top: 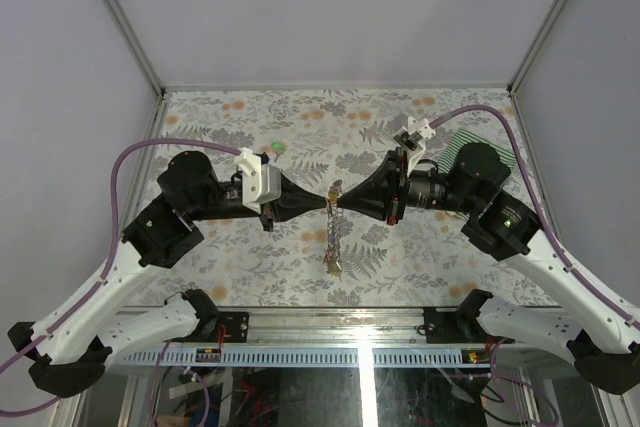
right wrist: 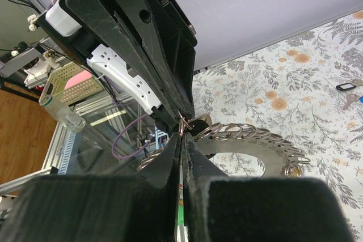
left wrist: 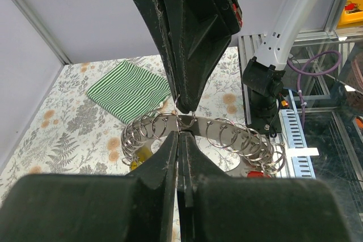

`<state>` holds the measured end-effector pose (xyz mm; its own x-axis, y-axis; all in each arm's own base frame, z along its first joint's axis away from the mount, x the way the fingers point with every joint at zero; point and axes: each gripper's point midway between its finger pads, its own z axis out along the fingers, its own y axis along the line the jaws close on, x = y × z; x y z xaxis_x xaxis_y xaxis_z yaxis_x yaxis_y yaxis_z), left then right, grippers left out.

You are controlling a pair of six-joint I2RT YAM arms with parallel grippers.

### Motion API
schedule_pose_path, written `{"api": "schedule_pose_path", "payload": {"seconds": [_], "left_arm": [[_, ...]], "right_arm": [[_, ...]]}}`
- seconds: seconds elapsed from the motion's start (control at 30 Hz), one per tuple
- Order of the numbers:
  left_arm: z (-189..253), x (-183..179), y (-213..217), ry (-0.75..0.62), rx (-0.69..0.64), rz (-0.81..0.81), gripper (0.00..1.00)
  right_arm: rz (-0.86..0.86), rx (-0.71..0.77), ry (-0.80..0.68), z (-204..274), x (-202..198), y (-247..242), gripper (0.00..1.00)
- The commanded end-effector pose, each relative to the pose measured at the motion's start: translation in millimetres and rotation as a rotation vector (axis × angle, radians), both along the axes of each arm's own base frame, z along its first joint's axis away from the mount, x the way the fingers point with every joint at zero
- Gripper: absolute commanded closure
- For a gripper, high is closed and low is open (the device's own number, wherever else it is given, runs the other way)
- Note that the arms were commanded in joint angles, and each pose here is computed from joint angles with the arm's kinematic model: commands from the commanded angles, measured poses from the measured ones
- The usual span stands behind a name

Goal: Put the keys on the keyring

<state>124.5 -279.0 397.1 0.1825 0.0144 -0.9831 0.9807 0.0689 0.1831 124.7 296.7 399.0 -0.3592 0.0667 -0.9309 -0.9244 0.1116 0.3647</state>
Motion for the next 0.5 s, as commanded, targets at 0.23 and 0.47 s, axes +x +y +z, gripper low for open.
{"api": "schedule_pose_path", "payload": {"seconds": [0.23, 0.47], "left_arm": [[20.8, -8.4, 0.2, -0.048, -0.057, -0.036, 1.0], [18.8, -8.5, -0.6, -0.043, -0.051, -0.04, 1.0]], "right_arm": [[-0.046, 0.091, -0.057, 32.7, 5.0, -1.7, 1.0], [-0.087, 0.111, -0.056, 36.6, 9.4, -5.3, 1.0]]}}
